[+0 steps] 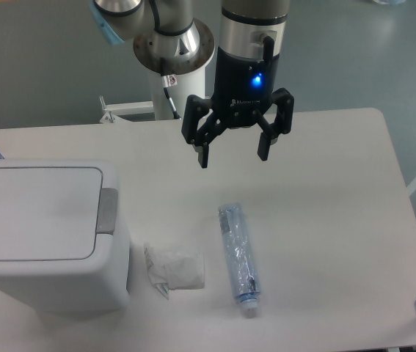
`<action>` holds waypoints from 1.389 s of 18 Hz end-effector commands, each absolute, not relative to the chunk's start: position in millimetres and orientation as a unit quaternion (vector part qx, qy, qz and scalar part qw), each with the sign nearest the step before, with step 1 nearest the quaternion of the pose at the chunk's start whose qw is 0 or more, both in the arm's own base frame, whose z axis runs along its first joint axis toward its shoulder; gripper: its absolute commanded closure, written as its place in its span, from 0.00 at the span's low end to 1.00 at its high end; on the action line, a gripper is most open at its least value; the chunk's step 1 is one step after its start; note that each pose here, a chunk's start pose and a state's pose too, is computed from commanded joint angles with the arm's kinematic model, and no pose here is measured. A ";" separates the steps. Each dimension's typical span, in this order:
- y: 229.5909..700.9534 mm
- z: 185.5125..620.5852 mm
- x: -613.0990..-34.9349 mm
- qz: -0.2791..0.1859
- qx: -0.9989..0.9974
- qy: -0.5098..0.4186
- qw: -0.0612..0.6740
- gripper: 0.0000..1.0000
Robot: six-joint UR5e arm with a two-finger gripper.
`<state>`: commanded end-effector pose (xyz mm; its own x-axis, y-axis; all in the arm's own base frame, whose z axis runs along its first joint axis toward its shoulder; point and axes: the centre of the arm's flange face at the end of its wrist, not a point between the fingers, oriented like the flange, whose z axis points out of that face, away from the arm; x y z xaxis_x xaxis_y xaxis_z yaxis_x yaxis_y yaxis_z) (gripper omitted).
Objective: Open the trash can
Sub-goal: 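Move the open gripper down toward the trash can lid's edge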
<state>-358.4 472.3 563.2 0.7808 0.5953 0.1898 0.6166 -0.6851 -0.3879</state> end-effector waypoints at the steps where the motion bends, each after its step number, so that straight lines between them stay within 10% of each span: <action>1: 472.0 562.2 -358.7 -0.023 -0.918 -0.330 0.218 0.00; 25: 558.3 497.9 -287.4 -0.106 -0.921 -0.310 0.208 0.00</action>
